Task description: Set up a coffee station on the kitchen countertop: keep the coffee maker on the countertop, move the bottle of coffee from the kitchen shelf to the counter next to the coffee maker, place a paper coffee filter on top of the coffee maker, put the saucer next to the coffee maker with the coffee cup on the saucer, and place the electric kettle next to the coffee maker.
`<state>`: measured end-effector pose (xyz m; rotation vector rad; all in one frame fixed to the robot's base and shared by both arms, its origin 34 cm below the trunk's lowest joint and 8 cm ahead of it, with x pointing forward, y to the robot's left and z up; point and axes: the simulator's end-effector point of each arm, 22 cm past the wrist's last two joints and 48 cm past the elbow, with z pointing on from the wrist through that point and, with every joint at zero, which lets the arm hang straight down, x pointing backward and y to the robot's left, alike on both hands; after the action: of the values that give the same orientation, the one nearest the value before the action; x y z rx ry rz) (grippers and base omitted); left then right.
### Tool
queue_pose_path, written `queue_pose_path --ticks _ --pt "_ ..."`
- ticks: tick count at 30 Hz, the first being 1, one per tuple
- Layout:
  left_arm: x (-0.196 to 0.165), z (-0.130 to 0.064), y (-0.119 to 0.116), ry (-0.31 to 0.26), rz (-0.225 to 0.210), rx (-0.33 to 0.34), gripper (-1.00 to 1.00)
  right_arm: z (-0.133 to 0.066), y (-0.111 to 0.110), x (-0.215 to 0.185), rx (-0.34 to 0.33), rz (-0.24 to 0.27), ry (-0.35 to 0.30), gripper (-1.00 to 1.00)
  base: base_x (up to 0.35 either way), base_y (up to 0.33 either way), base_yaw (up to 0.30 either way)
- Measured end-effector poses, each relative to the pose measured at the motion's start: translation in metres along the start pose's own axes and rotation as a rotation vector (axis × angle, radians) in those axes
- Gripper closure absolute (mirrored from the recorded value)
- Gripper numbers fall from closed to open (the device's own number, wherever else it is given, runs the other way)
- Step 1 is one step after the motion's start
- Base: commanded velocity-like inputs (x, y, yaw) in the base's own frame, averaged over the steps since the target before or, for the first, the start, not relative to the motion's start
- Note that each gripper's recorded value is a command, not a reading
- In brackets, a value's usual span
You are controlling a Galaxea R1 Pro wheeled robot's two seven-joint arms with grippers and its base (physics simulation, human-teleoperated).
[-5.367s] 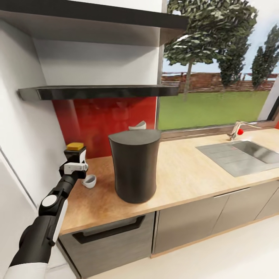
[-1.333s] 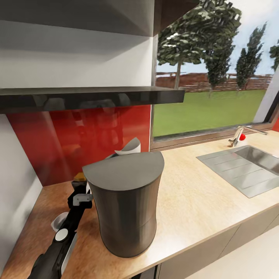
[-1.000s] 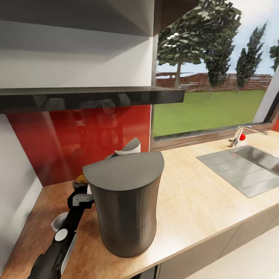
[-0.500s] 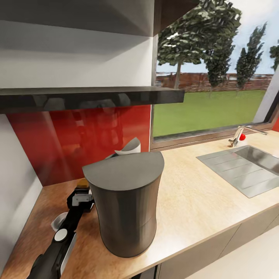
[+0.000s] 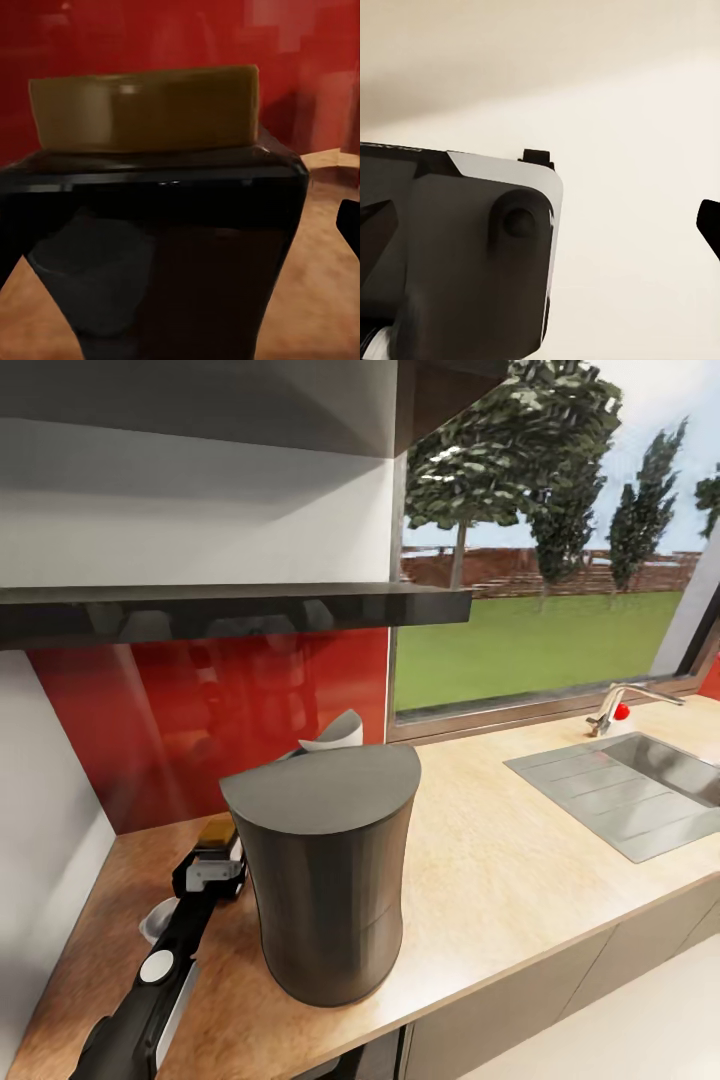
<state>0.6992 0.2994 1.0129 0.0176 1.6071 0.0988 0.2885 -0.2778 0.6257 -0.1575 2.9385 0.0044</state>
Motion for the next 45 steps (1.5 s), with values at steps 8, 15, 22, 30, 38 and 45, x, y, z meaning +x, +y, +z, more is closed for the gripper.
queue_pose_path --ticks 8,15,22,30,38,45 --pt "-0.0002 0.0 0.0 0.0 0.0 0.0 -1.0 0.0 0.0001 0.001 0.0 0.0 0.001 -1.0 0.0 0.0 0.0" --pt "-0.0001 0.0 -0.0001 0.0 0.001 0.0 -1.0 0.0 0.0002 0.0009 0.0 0.0 0.001 -1.0 0.0 0.0 0.0" --pt "-0.0002 0.0 0.0 0.0 0.001 0.0 -1.0 0.0 0.0002 0.0008 0.0 0.0 0.001 -1.0 0.0 0.0 0.0" --pt "0.0004 0.0001 0.0002 0.001 -0.001 -0.001 -1.0 0.0001 0.0002 0.0009 0.0 0.0 0.001 -1.0 -0.031 0.0 0.0" --pt "0.0 0.0005 0.0002 0.0 -0.003 -0.001 -1.0 0.0002 0.0002 0.0008 0.0 0.0 0.002 -1.0 -0.302 0.0 0.0" --pt "0.0001 0.0005 0.0 0.0 -0.001 0.0 -1.0 0.0002 0.0001 0.0008 0.0 0.0 0.002 -1.0 -0.334 0.0 0.0"
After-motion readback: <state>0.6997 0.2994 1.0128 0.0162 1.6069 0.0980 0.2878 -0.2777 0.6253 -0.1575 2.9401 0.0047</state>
